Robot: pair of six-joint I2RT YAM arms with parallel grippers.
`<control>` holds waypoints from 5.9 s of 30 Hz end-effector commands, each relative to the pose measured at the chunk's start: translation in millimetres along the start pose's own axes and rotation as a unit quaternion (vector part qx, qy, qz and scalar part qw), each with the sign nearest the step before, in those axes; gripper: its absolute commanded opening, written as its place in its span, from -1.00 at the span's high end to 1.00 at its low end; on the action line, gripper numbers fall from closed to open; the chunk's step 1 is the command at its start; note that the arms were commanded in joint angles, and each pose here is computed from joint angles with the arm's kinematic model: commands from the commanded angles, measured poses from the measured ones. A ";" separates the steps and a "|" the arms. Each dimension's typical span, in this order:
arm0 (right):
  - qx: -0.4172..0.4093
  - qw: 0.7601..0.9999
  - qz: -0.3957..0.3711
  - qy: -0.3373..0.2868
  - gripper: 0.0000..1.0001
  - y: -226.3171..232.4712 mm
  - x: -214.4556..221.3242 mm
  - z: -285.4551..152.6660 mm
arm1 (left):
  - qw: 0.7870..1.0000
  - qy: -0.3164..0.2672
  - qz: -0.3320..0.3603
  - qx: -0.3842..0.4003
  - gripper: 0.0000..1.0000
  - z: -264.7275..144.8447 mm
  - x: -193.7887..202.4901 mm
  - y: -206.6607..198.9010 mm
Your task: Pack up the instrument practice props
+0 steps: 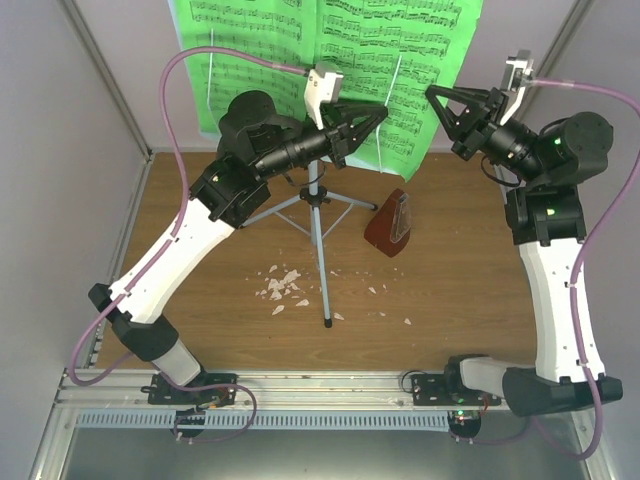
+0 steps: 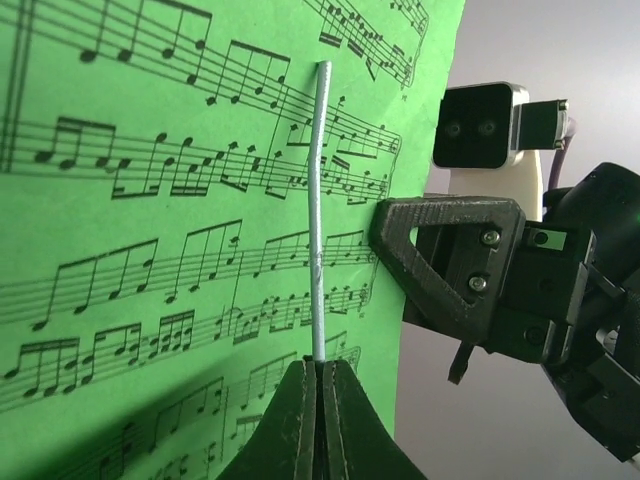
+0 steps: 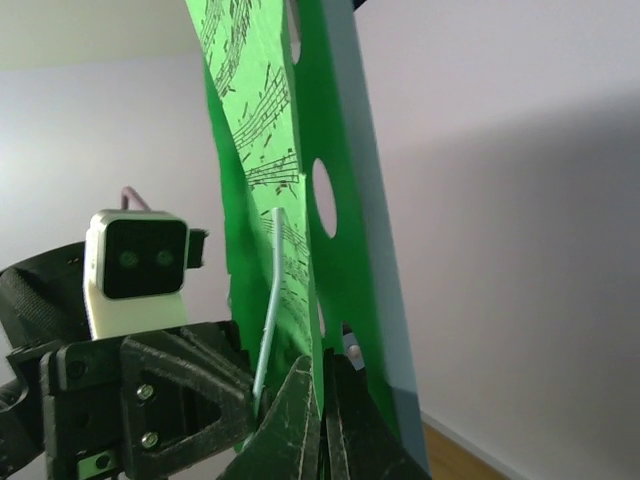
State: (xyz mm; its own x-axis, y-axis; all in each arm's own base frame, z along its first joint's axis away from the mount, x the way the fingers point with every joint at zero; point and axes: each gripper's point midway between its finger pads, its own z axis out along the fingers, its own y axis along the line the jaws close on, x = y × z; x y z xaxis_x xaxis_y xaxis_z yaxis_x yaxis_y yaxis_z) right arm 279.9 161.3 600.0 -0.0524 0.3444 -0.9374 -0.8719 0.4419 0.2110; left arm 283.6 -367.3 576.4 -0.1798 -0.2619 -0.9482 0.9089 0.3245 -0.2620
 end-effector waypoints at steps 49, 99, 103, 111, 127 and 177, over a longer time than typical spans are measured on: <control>0.606 0.706 0.346 0.117 0.99 -227.9 413.4 -298.7 | 0.983 0.159 -0.082 -0.026 -0.98 -144.6 222.7 15.4; 0.298 0.909 0.067 0.283 -0.77 -116.2 385.4 -107.2 | 0.917 0.040 -0.157 -0.366 -0.98 -294.7 224.3 170.3; 0.197 0.936 0.011 0.290 -0.75 -63.6 378.8 -70.5 | 0.907 0.051 -0.125 -0.399 -0.98 -305.6 216.3 170.6; -0.053 0.968 -0.036 0.245 -0.75 69.6 301.3 -7.3 | 0.906 0.020 -0.081 -0.415 -0.98 -311.0 182.1 161.9; -0.033 0.998 -0.035 0.035 -0.58 100.1 109.1 77.9 | 0.920 -0.035 0.019 -0.391 -0.92 -304.3 84.5 114.0; 0.151 0.988 -0.029 -0.031 0.99 31.1 63.9 167.2 | 0.955 -0.078 0.095 -0.270 -0.09 -231.2 -75.4 97.7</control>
State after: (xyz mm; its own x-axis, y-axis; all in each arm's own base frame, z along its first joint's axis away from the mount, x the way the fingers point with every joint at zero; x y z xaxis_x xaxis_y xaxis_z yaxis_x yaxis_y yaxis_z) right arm 332.6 343.7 578.1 -0.0062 0.3239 -0.9461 -0.7002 0.6740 0.2354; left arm 299.5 -106.2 562.4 0.0127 -0.2823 -0.9593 0.5620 0.7955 -0.2266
